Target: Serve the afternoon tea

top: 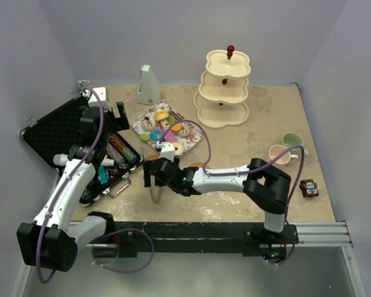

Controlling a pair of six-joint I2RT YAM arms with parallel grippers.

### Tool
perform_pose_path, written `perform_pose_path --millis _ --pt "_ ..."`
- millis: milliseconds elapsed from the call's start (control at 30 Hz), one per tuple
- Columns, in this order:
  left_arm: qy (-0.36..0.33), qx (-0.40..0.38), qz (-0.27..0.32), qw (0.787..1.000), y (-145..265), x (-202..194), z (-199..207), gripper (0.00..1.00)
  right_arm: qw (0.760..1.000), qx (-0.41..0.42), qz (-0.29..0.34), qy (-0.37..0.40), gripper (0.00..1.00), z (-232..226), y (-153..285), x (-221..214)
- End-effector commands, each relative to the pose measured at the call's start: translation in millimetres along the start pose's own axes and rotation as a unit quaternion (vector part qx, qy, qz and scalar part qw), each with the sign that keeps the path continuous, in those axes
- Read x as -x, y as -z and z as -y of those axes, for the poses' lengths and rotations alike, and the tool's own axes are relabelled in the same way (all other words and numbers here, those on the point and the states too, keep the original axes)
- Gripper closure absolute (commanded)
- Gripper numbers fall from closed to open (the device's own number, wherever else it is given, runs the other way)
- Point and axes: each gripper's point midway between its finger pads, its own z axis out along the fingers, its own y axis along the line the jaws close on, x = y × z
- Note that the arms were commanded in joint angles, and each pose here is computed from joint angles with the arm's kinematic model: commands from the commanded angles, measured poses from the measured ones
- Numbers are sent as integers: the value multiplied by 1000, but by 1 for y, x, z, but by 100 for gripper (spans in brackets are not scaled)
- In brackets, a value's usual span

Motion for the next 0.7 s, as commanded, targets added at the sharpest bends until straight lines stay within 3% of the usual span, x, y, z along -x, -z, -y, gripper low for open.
perform_pose_path --millis 0,667 --pt "11 -1 11 1000 0 5 1 0 998 -56 -16 -6 1 6 -9 -9" --pt "10 -9 12 1000 -1 6 4 0 986 -144 -26 85 4 22 -33 -37"
